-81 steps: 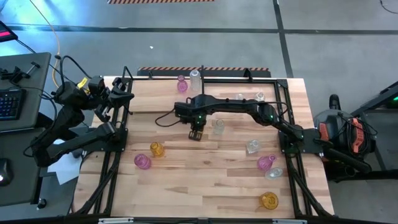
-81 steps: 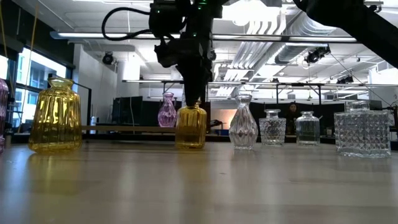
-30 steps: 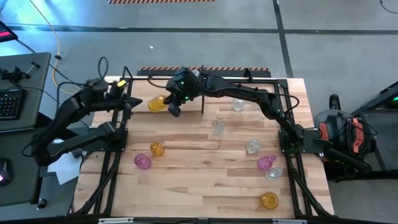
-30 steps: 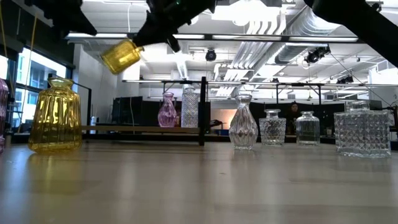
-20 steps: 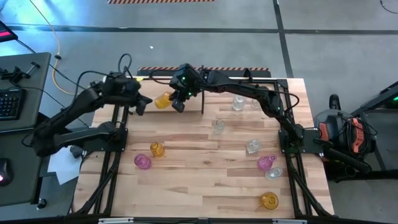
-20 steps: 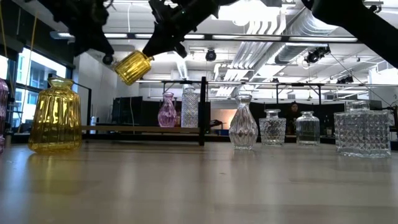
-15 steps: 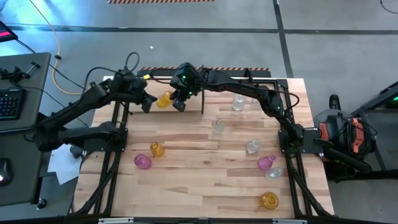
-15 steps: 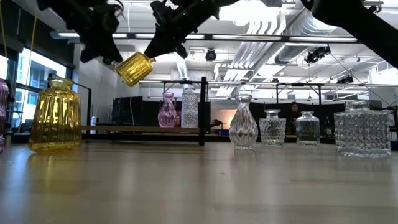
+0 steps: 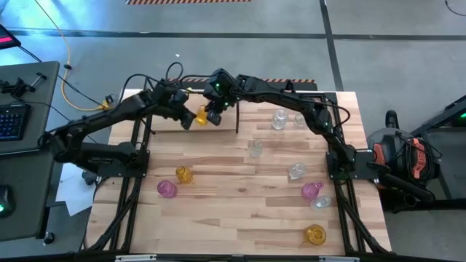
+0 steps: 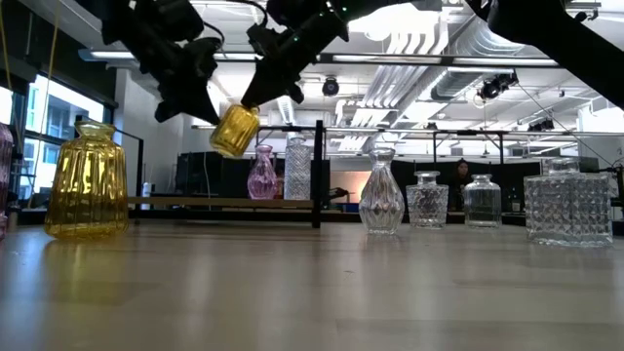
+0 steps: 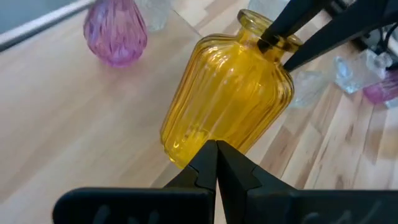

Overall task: Sort vases onto shelf
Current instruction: Put the yellow vase in the top left corner of the shelf

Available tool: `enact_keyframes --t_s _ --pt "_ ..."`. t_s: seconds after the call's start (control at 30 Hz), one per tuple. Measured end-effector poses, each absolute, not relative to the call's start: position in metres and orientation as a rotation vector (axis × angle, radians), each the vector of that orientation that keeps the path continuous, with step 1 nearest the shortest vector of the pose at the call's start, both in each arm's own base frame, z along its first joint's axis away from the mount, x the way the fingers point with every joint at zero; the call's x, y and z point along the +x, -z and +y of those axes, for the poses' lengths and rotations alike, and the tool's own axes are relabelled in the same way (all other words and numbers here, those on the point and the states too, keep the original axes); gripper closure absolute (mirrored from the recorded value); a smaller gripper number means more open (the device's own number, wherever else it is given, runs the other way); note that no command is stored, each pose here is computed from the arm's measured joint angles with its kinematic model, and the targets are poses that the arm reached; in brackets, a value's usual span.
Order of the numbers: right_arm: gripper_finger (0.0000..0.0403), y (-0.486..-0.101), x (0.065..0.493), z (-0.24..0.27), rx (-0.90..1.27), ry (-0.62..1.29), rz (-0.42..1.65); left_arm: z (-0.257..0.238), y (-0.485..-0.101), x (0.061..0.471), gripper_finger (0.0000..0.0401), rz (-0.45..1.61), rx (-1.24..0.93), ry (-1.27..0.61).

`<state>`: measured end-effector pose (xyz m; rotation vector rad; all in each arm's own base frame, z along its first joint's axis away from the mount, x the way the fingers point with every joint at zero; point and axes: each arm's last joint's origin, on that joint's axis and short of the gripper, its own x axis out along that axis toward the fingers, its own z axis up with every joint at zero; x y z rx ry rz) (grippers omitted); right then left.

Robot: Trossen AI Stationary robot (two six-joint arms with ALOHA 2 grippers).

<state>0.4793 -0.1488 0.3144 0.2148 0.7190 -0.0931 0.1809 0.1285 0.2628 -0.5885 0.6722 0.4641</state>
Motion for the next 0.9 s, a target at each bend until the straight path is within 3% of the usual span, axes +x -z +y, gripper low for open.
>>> enact_keyframes --t_s 0.27,0.9 --pt "0.0402 -0.298 0.481 -0.150 0.192 0.068 0.744 0.131 -0.261 0.183 0.0401 0.672 -0.598 -0.466" --pt "0.0402 -0.273 0.471 -0.154 -0.109 0.024 0.932 0.097 -0.323 0.124 0.0401 0.293 -0.680 -0.478"
